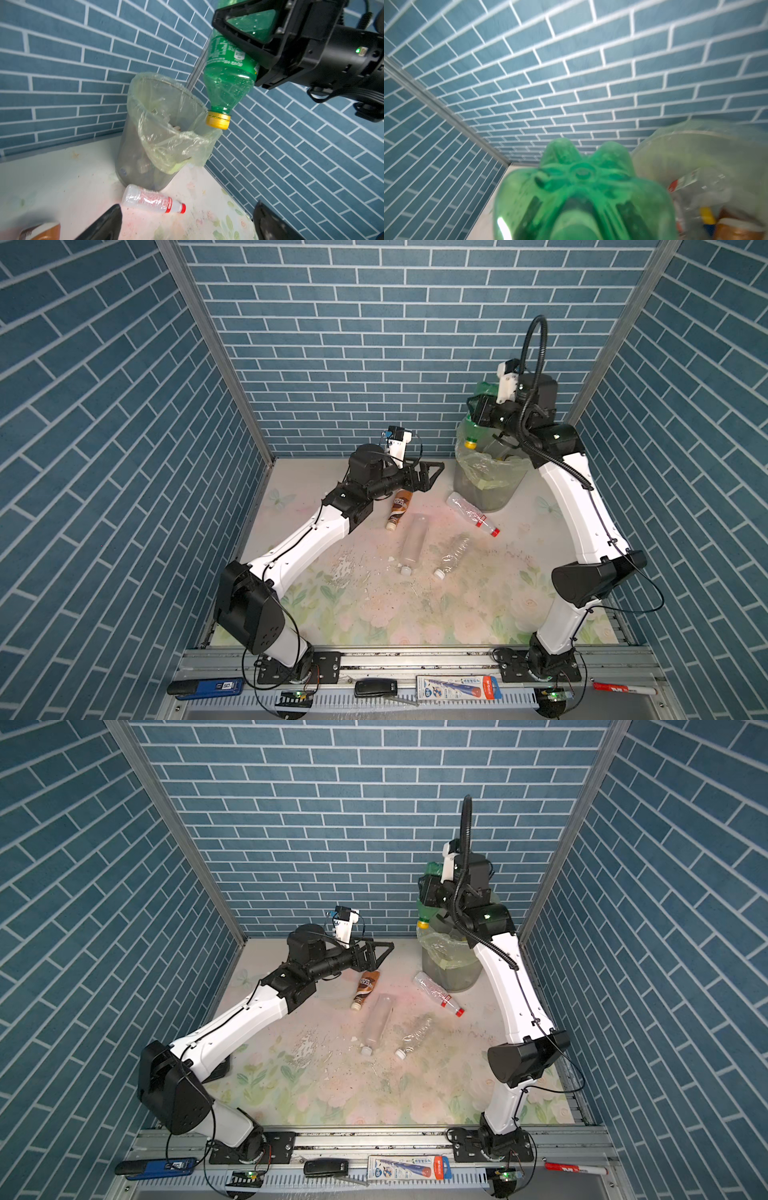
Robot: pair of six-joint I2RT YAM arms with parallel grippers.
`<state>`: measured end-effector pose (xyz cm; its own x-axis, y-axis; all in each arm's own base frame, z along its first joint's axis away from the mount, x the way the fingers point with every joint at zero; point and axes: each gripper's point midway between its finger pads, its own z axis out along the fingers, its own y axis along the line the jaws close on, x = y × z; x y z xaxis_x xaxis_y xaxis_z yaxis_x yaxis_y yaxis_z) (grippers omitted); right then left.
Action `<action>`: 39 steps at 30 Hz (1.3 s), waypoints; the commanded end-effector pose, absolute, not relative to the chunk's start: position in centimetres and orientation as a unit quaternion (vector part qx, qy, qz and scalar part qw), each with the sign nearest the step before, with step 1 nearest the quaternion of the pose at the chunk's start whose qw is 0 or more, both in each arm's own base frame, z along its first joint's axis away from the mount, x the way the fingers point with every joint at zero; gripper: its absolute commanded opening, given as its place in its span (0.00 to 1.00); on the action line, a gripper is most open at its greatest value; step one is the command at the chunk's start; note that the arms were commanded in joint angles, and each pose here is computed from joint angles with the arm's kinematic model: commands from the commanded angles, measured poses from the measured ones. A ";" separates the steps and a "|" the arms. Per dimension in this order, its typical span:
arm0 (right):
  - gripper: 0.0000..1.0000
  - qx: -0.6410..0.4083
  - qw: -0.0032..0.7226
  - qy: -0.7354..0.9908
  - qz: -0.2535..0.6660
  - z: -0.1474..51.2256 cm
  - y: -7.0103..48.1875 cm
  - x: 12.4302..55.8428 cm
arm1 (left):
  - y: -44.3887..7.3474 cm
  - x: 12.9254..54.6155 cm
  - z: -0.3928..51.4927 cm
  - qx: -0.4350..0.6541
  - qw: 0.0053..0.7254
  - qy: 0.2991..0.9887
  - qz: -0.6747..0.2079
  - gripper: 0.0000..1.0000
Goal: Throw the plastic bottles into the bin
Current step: 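Carry the green bottle over the bin with the right gripper and release it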
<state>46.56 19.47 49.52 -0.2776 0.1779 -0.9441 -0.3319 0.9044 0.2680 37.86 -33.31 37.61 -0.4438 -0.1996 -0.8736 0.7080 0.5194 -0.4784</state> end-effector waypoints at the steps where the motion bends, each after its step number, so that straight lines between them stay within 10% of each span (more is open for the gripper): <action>1: 0.37 -0.053 0.689 0.715 0.103 57.1 14.6 42.8 | -34.9 37.9 37.1 0.195 0.486 0.717 -0.459 0.99; 8: 0.34 -0.011 0.783 0.622 0.006 64.7 8.9 38.8 | -35.6 37.9 36.0 0.201 0.475 0.724 -0.458 0.99; 13: 0.36 -0.016 0.726 0.686 -0.037 58.7 8.2 44.8 | -35.7 37.9 35.8 0.202 0.473 0.726 -0.457 0.99; 14: 0.40 -0.020 0.698 0.715 -0.039 56.0 8.3 46.6 | -35.7 38.0 35.7 0.202 0.472 0.727 -0.456 0.99; 17: 0.99 -0.034 0.612 0.788 -0.059 48.5 8.7 50.2 | -35.8 38.0 35.3 0.203 0.468 0.731 -0.454 0.99; 39: 0.99 -0.032 0.601 0.798 -0.035 48.2 9.2 49.6 | -36.3 37.7 33.1 0.205 0.444 0.748 -0.449 0.99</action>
<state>49.73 8.81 48.11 -0.2793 -0.1076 -0.9541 0.0049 0.9935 -0.1135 38.00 -35.96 33.53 -0.5237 -0.1112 -0.8446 0.6959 0.5159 -0.4995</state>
